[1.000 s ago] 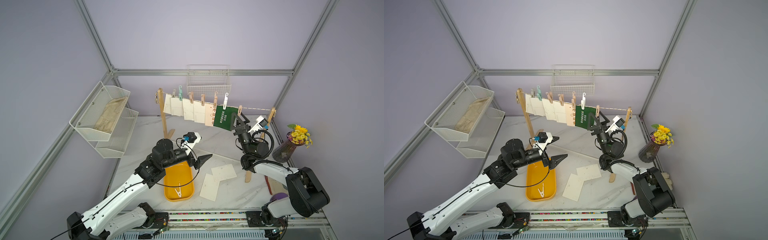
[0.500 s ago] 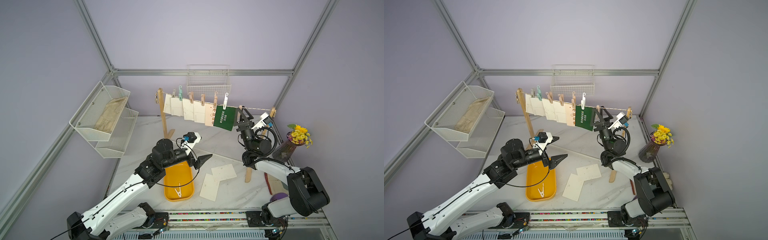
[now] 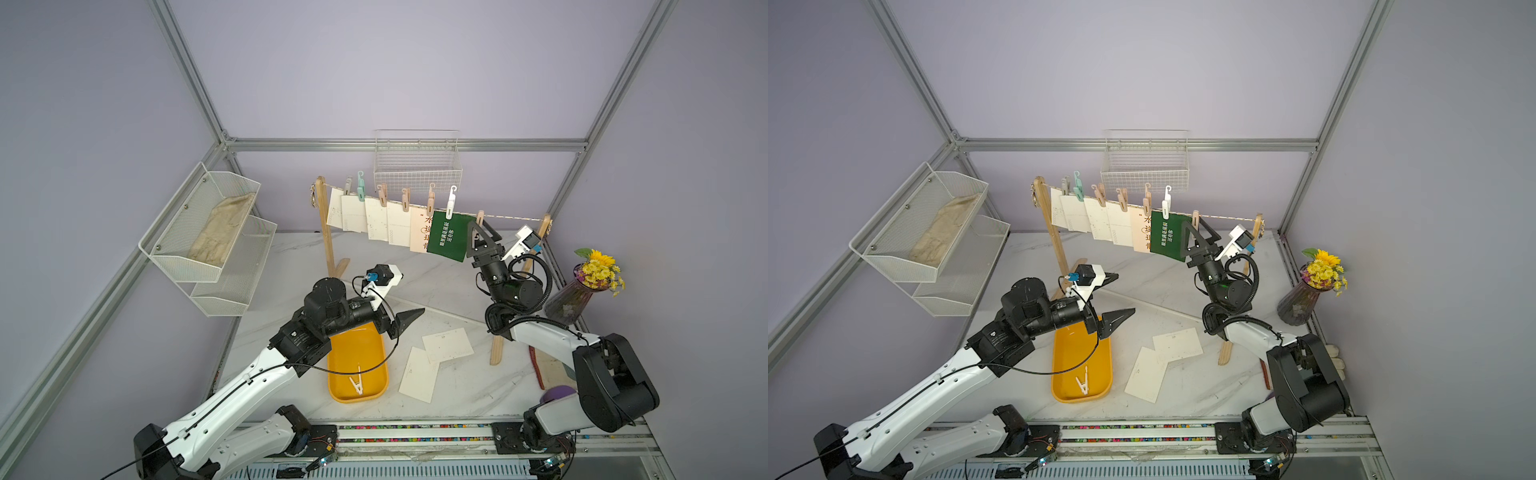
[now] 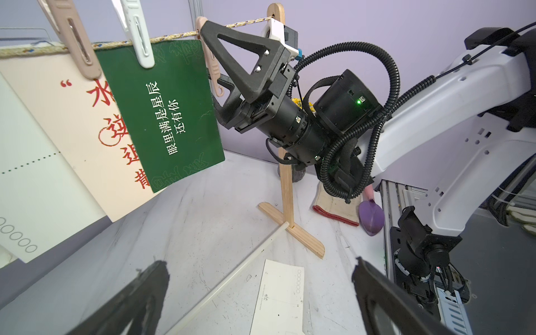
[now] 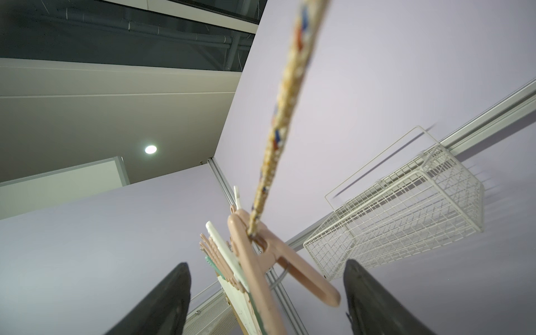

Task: Remove the postcards from the strings
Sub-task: Remove the clamp from the clothesline.

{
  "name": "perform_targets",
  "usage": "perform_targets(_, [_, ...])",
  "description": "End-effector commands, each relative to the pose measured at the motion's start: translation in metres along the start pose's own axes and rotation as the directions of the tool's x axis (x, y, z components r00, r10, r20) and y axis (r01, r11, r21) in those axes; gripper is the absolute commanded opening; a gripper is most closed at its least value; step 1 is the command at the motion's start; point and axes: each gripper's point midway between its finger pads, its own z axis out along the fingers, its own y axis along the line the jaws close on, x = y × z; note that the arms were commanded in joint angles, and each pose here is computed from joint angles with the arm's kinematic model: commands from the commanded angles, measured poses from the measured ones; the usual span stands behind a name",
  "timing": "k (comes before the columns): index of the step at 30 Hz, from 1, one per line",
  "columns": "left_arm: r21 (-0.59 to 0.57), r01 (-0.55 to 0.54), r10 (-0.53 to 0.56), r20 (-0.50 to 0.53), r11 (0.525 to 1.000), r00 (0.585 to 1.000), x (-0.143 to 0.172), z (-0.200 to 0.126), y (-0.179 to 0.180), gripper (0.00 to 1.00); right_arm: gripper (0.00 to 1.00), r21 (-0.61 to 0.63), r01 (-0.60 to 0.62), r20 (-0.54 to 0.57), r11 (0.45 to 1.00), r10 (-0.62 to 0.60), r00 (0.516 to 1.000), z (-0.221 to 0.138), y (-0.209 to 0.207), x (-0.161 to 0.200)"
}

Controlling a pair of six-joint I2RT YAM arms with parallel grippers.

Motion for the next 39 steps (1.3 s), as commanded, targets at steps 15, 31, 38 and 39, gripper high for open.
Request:
perform_targets(15, [0.006,-0.019,0.019,0.024,1.0,1.0,-0.005,-0.004,-0.003,1.0,0.66,-0.087,-0.034,0.009,0.996,0.035,0.999,-0.001,0.022,-0.01])
perform_targets(31, [0.01,-0.009,0.009,0.026,1.0,1.0,-0.007,-0.003,-0.003,1.0,0.49,-0.088,-0.015,0.02,0.996,0.016,1.0,-0.011,0.03,-0.017])
perform_targets(38, [0.013,-0.007,0.007,0.024,1.0,1.0,-0.006,-0.002,-0.003,1.0,0.42,-0.083,-0.018,0.026,0.996,0.02,0.999,-0.01,0.028,-0.018])
perform_targets(39, [0.013,-0.007,0.007,0.024,1.0,1.0,-0.006,-0.002,-0.003,1.0,0.41,-0.084,-0.018,0.027,0.996,0.02,0.999,-0.01,0.028,-0.018])
